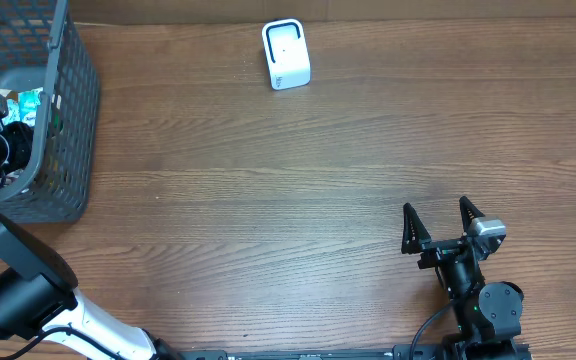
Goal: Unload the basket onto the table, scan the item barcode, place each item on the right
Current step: 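Grasp the yellow juice bottle by its cap with the left gripper, then lift the bottle out and carry it toward the white scanner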
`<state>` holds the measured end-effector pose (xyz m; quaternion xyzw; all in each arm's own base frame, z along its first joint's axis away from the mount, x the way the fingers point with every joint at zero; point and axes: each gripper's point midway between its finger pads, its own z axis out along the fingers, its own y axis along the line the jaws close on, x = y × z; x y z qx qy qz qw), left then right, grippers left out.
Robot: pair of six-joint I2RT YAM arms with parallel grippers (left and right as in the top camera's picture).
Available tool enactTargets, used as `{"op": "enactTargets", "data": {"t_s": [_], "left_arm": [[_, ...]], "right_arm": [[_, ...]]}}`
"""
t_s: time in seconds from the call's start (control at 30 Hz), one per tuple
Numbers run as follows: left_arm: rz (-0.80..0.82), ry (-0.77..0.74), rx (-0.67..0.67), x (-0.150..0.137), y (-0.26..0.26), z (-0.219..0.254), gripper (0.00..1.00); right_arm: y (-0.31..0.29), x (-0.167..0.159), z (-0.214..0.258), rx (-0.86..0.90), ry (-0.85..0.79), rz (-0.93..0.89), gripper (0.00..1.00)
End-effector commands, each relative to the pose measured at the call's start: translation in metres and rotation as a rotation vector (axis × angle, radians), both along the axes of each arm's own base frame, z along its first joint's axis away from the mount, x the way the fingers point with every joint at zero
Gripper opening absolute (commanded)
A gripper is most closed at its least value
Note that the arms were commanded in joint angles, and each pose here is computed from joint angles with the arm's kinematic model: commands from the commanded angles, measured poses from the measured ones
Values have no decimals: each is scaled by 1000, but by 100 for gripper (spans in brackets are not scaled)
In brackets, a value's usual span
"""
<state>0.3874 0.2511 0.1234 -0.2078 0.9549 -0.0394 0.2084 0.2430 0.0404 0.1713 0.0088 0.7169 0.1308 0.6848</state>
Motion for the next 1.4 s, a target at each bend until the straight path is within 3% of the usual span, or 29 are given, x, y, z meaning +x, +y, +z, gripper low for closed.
{"op": "enactTargets", "data": {"t_s": [0.0,0.27,0.53,0.73,0.87,1.13,1.37], "left_arm": [[-10,-11,9,4,2,4,42],[24,-96,60,11,8,44,27],[151,-351,152,16,11,169,21],[228,-546,186,-2,-8,259,20],[277,-669,156,-19,-34,308,15],[229,-742,70,-33,-100,340,4],[73,-645,-26,-26,-169,319,4]], "right_arm": [[-2,0,-2,-7,-5,-9,100],[-2,0,-2,-7,-5,-9,100],[-2,0,-2,-7,-5,-9,100],[-2,0,-2,-7,-5,-9,100],[-2,0,-2,-7,-5,-9,100],[-2,0,-2,-7,-5,-9,100],[-2,0,-2,-7,-5,-9,100]]}}
